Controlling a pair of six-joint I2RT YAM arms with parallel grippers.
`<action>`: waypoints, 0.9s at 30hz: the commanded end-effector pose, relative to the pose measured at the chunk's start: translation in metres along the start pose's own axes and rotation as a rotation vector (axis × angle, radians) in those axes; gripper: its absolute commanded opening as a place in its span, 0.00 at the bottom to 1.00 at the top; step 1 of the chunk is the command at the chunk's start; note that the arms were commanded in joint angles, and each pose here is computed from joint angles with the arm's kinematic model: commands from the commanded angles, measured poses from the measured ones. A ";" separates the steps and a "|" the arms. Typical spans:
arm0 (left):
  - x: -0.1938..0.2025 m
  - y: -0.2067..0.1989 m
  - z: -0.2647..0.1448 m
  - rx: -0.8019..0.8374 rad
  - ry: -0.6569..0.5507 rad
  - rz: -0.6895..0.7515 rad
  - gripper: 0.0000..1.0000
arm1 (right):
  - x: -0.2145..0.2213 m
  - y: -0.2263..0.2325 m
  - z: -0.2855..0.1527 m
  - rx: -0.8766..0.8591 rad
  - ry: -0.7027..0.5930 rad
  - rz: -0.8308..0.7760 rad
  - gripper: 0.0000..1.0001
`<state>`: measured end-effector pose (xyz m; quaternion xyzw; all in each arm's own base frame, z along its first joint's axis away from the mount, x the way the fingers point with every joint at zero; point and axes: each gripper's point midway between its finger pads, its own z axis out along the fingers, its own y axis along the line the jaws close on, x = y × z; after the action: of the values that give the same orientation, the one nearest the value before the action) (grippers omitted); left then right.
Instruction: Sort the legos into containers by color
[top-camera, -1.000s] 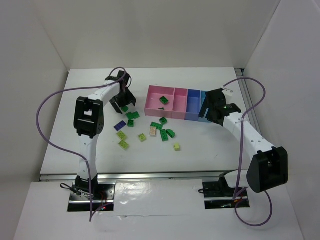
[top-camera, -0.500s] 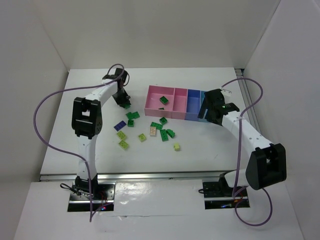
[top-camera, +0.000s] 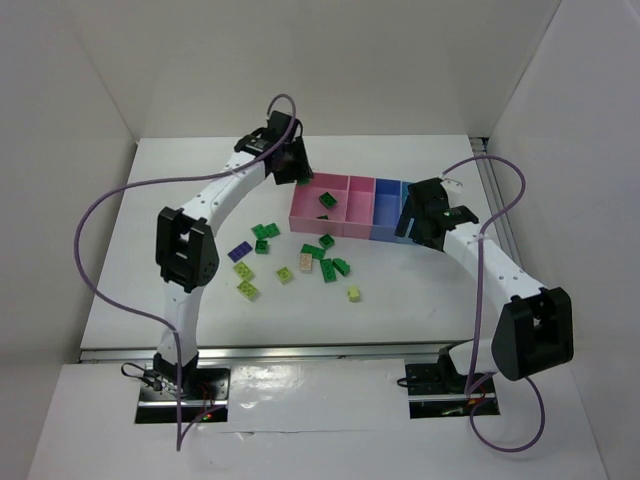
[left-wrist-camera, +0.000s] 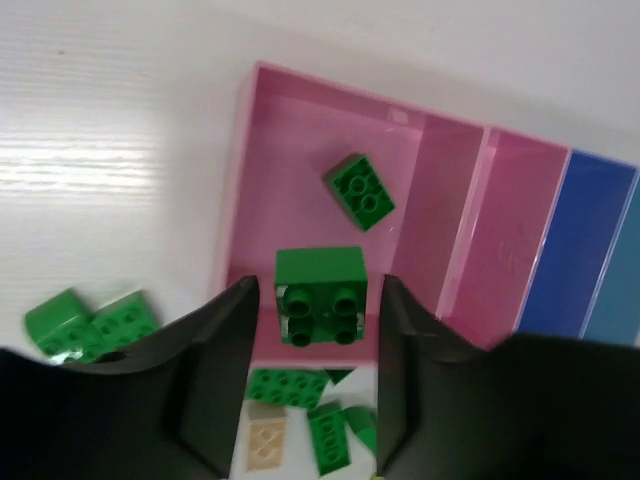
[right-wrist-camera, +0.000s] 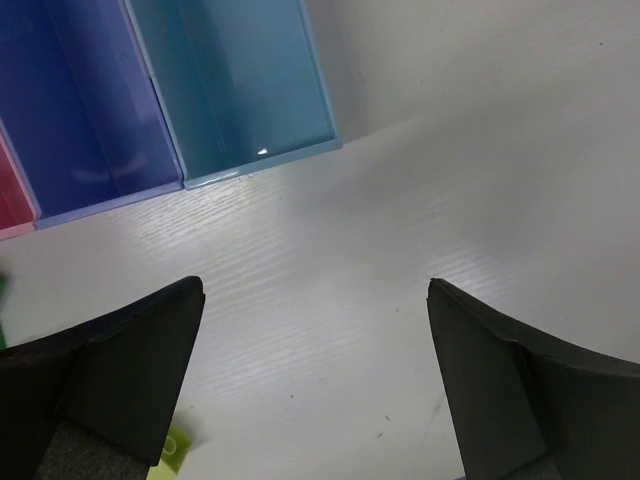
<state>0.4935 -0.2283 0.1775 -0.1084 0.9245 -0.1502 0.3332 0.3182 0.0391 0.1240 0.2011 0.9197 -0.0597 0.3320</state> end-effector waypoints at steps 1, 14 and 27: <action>0.007 -0.002 0.026 -0.013 0.049 0.016 0.59 | -0.019 0.007 -0.015 -0.045 -0.076 0.046 1.00; 0.020 0.073 -0.037 -0.262 -0.018 0.039 0.64 | -0.018 -0.004 -0.017 0.000 -0.090 0.033 1.00; 0.138 0.138 -0.030 -0.350 0.149 0.128 0.89 | -0.010 0.013 -0.005 -0.034 -0.047 0.007 1.00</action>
<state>0.3347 -0.1309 0.0643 -0.1027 0.9733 0.0342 0.2022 0.3183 0.0426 0.1278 0.1989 0.9172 -0.0585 0.3401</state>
